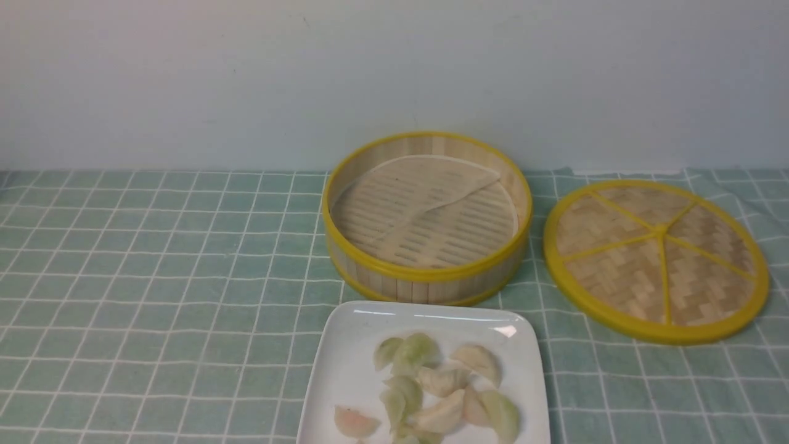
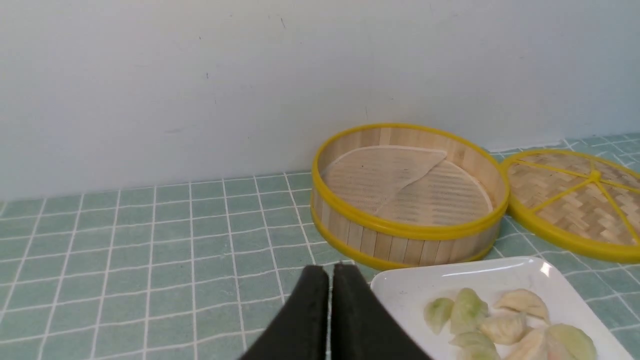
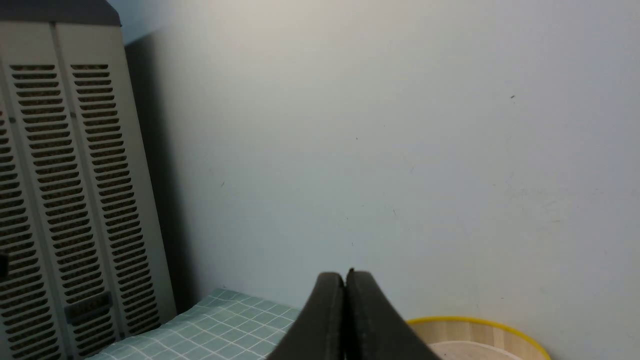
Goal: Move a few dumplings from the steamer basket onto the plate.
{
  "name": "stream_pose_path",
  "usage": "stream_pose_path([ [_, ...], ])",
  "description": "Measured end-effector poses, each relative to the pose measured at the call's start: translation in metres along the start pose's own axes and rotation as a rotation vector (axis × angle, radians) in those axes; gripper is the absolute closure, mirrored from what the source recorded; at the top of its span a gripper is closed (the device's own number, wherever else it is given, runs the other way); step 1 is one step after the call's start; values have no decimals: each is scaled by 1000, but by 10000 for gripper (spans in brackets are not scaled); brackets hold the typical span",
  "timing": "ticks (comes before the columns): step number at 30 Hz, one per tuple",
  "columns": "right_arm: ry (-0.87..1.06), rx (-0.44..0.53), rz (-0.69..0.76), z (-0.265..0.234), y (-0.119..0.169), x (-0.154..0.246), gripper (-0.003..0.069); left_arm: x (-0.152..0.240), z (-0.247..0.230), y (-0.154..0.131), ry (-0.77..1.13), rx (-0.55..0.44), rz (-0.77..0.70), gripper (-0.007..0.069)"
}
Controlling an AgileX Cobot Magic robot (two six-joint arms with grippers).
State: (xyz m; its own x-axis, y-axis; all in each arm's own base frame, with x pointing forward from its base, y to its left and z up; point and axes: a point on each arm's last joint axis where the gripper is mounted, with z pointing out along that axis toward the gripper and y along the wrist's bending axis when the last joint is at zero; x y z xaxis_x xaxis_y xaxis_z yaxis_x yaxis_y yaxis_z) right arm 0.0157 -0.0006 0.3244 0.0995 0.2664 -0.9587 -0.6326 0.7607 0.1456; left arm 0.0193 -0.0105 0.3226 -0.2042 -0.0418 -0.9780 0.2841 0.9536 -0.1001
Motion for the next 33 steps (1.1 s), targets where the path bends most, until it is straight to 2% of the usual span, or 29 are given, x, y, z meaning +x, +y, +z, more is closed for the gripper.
stream_pose_path([
  [7,-2,-1,0,0,0,0,672,6,7,4,-47,-25,47,631],
  [15,-2,-1,-1,0,0,0,672,78,40,20,-92,-181,136,631],
  [18,-2,-1,-1,0,0,0,672,118,53,29,-8,-239,157,631],
  [21,-4,-2,-1,0,0,0,672,136,57,31,63,-241,164,631],
  [24,-5,-2,-1,0,0,0,672,141,57,31,117,-237,159,631],
  [33,-5,-2,-2,0,0,0,672,141,57,31,120,-237,161,631],
])
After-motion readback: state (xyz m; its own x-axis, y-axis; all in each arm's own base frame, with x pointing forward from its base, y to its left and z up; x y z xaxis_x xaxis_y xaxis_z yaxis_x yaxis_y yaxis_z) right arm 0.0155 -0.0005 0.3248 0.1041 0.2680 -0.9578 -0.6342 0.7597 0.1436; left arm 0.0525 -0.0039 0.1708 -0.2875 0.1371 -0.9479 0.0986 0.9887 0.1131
